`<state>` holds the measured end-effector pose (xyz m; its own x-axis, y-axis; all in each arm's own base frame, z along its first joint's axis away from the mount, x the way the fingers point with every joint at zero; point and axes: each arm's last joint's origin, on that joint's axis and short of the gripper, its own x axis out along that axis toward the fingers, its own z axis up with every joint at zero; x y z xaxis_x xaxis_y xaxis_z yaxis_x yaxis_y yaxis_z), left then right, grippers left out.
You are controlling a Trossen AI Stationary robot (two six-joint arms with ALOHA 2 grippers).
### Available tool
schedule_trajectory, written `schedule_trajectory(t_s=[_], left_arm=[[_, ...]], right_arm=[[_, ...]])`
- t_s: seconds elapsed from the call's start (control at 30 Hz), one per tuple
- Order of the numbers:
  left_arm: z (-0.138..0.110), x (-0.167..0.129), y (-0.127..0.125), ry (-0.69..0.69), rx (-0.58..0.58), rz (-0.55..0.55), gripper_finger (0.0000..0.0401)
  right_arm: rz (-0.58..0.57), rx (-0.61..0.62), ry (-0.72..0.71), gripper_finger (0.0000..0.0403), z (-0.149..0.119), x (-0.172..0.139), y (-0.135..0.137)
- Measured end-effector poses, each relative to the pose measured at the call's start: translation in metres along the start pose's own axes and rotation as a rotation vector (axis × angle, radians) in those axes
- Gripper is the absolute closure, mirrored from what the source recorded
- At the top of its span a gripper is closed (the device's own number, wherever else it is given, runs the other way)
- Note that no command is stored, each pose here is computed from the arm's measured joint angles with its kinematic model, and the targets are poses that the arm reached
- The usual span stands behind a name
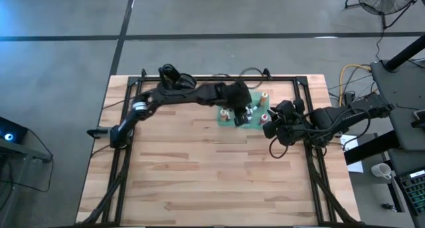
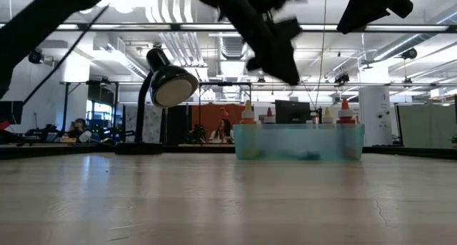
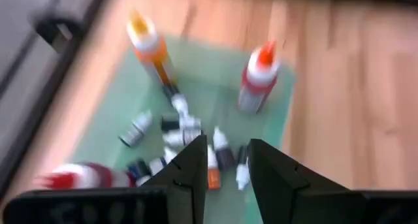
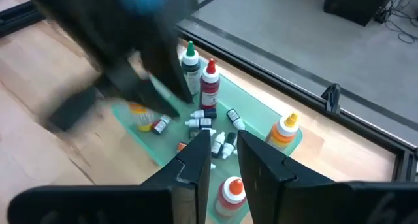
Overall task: Pick & Place food coloring
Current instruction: Return to Home Position
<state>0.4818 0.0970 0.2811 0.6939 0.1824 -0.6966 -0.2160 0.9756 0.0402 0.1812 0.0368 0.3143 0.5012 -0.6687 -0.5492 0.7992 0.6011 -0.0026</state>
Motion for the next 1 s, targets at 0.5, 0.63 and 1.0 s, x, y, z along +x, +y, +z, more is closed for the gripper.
schedule_trajectory(t_s=[0.5,0.63,1.0], left_arm=[[0.001,-0.132,0.0,-0.098,-0.029,-0.159,0.0316],[-0.039,-0.134,-0.004,-0.023,-0.072,-0.266,0.0316],[-0.141,-0.21,0.006,-0.075,-0.397,-0.099,0.0316]], right_arm=[[0.042,0.008,0.02,0.0335,-0.011,0.003,-0.013],[0.15,0.074,0.024,0.0335,-0.026,0.006,-0.026],[0.322,0.252,-0.034,0.0335,-0.042,0.0,-0.063]])
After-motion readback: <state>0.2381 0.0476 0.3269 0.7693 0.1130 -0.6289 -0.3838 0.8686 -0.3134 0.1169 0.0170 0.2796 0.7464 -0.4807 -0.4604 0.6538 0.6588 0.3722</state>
